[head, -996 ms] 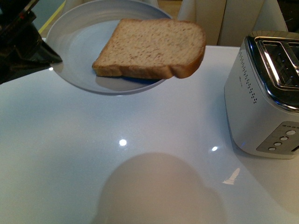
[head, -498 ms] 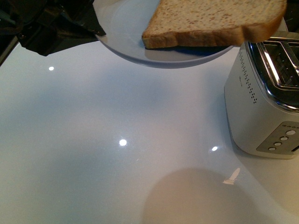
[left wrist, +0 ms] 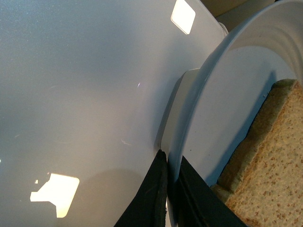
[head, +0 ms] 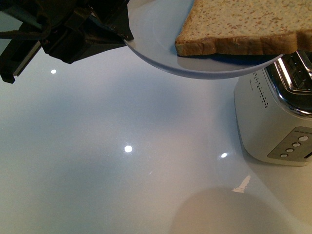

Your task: Left arm holds plate, right arm toasts bread

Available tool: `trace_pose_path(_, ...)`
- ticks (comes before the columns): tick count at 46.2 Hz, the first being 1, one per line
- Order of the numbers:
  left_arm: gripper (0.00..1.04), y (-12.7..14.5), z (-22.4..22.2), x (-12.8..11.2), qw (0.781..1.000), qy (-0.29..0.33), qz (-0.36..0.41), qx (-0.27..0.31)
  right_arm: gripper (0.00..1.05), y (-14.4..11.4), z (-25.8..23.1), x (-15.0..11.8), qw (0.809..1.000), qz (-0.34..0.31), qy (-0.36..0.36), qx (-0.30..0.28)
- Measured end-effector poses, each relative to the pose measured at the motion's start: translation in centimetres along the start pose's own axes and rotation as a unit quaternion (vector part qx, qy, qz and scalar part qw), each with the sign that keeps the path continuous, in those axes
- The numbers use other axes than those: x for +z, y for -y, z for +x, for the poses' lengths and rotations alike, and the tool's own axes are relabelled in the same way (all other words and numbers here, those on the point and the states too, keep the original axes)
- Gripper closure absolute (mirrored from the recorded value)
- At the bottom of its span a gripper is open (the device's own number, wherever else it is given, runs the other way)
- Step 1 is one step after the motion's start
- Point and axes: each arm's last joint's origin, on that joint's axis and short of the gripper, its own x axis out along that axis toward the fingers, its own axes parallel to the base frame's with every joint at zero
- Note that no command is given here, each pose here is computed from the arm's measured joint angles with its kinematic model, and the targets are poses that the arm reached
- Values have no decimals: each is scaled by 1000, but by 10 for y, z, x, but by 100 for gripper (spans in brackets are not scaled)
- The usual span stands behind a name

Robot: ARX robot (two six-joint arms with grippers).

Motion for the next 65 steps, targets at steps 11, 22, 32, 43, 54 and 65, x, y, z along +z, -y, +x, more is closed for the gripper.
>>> trace_pose_path(11, 102, 0, 0, 0, 1000, 0, -1, 0, 9, 0, 0, 0, 1000, 0, 0, 0)
trace_pose_path(22, 102, 0, 0, 0, 1000, 0, -1, 0, 9, 0, 0, 0, 1000, 0, 0, 0)
trace_pose_path(32, 102, 0, 0, 0, 1000, 0, -1, 0, 9, 1, 1, -1, 990, -2, -117, 74)
trace_pose_path(43, 102, 1, -1, -1, 1000, -2, -1, -3, 9, 14, 13, -2, 950, 62, -275, 137)
trace_pose_path(54, 102, 1, -1, -1, 1000, 0, -2, -2, 9, 39, 50, 37, 970, 76, -214, 89)
trace_pose_path(65, 102, 1, -1, -1, 1000, 0, -2, -2, 9, 25, 82, 63, 967, 118, -194, 117)
